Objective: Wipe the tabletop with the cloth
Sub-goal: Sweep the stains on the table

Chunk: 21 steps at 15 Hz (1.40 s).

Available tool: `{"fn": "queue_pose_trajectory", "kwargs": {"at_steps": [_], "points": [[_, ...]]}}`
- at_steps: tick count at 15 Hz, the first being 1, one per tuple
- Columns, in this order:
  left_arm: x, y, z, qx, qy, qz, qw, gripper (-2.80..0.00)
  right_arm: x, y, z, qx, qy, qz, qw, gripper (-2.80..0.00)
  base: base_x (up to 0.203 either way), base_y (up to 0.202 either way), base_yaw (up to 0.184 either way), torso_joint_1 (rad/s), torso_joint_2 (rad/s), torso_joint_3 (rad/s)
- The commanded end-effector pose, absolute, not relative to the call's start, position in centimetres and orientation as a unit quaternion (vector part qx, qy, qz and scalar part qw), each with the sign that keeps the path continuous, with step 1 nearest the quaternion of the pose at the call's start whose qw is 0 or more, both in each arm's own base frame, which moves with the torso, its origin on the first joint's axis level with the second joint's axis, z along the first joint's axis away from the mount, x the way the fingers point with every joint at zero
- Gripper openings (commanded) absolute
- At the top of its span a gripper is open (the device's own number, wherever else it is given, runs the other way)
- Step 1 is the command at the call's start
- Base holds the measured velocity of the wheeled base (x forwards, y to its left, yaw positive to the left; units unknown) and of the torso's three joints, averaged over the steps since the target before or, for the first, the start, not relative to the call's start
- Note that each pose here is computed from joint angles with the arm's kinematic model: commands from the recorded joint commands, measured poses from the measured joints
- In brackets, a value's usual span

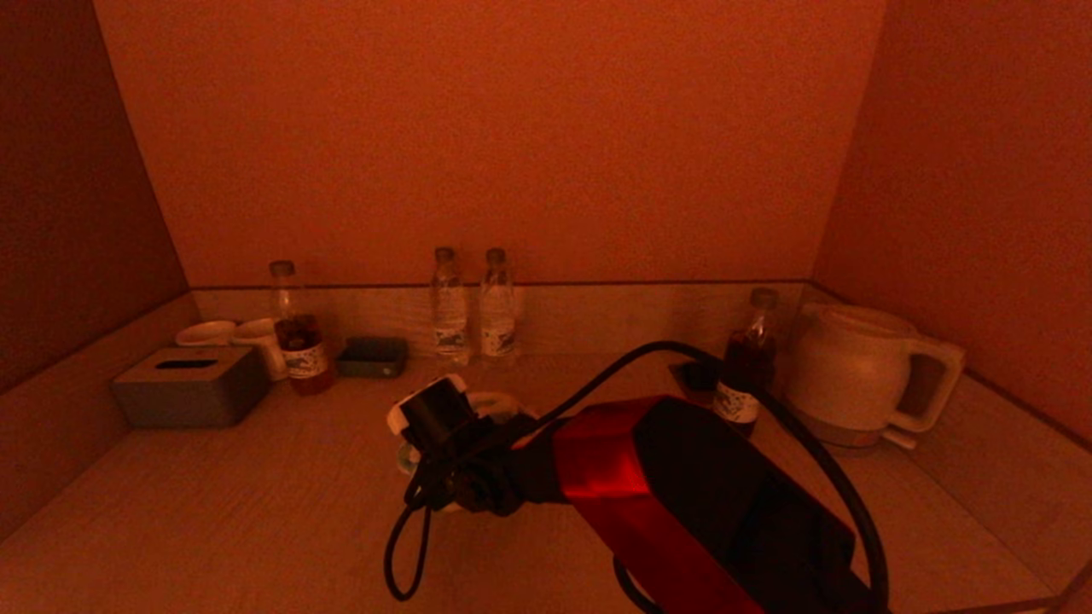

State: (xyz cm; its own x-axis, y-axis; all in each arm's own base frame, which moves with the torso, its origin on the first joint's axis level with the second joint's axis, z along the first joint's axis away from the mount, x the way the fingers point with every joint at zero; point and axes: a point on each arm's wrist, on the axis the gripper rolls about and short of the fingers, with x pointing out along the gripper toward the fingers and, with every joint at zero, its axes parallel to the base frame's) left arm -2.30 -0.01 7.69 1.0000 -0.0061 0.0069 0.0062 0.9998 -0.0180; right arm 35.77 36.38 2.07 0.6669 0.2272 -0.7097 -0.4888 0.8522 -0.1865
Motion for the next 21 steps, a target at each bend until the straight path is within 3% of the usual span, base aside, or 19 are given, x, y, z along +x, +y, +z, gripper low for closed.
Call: {"fn": "queue_pose_trajectory", "kwargs": {"at_steps": [1, 21], "points": [[-2.3, 0.0, 7.7, -0.009, -0.004, -0.003, 1.000, -2.80, 36.7, 35.3, 1.7, -0.183, 0.363, 0.181, 0.895, -2.80, 0.000, 0.000, 0.000, 0.000, 0.00, 0.000], [-2.3, 0.0, 7.7, -0.009, -0.004, -0.003, 1.000, -2.80, 41.7, 27.4, 3.5, -0.120, 0.377, 0.075, 0.915, -2.80, 0.000, 0.000, 0.000, 0.000, 0.00, 0.000]]}}
